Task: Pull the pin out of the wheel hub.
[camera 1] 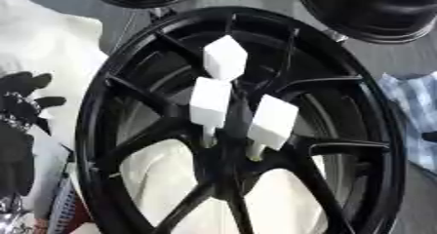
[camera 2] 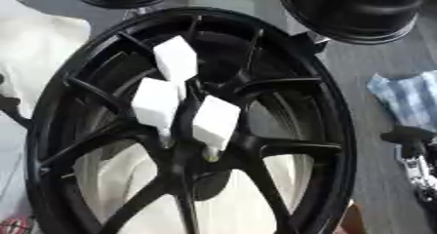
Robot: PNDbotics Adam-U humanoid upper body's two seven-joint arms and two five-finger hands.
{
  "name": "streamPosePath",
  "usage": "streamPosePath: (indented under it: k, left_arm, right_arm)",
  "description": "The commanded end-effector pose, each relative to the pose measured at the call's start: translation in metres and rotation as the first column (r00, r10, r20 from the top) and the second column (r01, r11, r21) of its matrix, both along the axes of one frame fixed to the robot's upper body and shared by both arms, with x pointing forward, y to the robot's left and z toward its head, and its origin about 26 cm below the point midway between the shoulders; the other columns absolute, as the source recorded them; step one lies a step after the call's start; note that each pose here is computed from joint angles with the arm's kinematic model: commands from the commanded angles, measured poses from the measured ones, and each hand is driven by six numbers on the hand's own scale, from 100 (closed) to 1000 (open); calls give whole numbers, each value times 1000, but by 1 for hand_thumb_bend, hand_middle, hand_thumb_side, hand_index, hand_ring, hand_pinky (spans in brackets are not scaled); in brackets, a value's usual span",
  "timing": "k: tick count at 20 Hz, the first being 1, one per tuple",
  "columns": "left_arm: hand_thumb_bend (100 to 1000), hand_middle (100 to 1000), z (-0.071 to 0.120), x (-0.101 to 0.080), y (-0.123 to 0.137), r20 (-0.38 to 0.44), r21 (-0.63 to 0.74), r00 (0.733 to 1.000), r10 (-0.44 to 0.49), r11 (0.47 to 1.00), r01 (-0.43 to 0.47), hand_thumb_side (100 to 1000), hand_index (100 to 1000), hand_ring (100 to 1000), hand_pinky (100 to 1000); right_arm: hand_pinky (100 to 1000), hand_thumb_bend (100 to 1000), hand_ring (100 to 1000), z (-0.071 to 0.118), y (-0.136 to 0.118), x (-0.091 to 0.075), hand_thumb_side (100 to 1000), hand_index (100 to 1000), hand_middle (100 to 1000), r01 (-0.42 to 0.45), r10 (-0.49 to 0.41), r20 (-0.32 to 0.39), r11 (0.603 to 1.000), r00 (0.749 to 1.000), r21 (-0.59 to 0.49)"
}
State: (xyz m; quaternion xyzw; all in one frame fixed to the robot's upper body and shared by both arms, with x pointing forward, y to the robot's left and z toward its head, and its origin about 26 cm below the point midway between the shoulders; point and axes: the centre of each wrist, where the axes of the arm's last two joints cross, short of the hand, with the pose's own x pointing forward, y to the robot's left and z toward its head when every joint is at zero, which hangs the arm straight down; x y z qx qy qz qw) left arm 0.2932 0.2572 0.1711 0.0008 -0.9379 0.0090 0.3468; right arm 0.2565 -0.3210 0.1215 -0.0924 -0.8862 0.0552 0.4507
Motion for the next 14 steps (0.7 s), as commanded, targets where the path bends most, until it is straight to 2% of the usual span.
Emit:
streamPosePath:
  k: [1, 9, 14]
  left_arm:
    - [100, 605, 11, -1, 6, 46, 47, 999, 4, 999, -6, 728, 727, 793, 644]
    - [100, 610, 42, 1, 27, 194, 268, 981, -20, 963, -33, 653, 731, 793, 652]
    - [100, 614, 72, 2, 37, 278, 438, 958, -68, 897, -64, 612, 736, 791, 663]
  right_arm:
    - [979, 100, 744, 5, -1, -2, 540, 721, 629, 4, -3, 14, 1000, 1000, -19]
    - [979, 100, 745, 3, -4, -4, 539, 721, 630, 12, -12, 0, 999, 1000, -35]
    - [980, 100, 745, 2, -6, -5, 540, 721, 630, 16, -17, -11, 999, 1000, -44]
